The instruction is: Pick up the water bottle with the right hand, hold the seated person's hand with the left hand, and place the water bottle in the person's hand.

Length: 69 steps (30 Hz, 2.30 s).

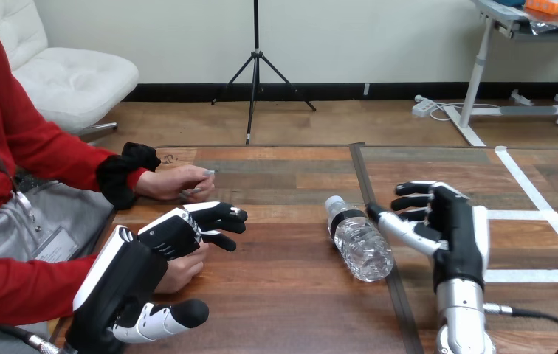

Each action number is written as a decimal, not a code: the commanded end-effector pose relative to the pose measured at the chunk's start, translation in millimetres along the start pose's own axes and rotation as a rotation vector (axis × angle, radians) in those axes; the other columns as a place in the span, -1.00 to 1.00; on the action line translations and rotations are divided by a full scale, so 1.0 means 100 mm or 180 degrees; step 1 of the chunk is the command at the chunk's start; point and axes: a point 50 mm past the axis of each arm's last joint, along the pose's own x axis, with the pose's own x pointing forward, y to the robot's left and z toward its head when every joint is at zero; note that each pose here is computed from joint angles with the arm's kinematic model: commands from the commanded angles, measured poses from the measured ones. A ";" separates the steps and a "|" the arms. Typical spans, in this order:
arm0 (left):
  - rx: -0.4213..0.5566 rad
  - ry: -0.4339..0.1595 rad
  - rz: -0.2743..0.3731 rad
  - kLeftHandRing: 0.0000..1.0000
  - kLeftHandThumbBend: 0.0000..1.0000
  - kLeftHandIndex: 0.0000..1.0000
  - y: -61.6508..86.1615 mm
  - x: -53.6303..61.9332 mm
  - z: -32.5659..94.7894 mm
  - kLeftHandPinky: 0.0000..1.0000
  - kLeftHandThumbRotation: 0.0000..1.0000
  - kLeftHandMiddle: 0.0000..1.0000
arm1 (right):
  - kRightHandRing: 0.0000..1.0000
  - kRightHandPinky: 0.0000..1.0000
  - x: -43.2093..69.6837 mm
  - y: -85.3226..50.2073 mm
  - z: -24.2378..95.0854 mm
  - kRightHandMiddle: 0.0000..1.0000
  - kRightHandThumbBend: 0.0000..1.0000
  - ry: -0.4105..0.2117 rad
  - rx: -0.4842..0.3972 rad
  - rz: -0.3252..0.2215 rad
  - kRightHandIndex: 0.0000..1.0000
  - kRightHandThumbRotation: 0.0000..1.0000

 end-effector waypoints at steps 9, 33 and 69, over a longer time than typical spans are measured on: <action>-0.0015 -0.0329 -0.0007 0.48 0.78 0.49 0.00 0.29 0.02 0.29 0.29 0.52 | 0.39 0.11 0.53 0.06 0.70 0.52 0.96 -0.0045 -0.1096 0.0365 0.61 -0.18; -0.0079 -0.0387 -0.0087 0.48 0.91 0.48 -0.18 0.42 0.03 0.30 0.28 0.53 | 0.47 0.08 0.82 0.24 1.15 0.59 0.92 0.0885 -0.2086 0.0742 0.95 -0.16; -0.0098 -0.0401 0.0028 0.48 0.87 0.47 -0.22 0.39 0.03 0.29 0.27 0.51 | 0.79 0.35 0.85 0.48 1.34 0.91 0.98 0.1047 -0.3122 0.1230 1.00 0.25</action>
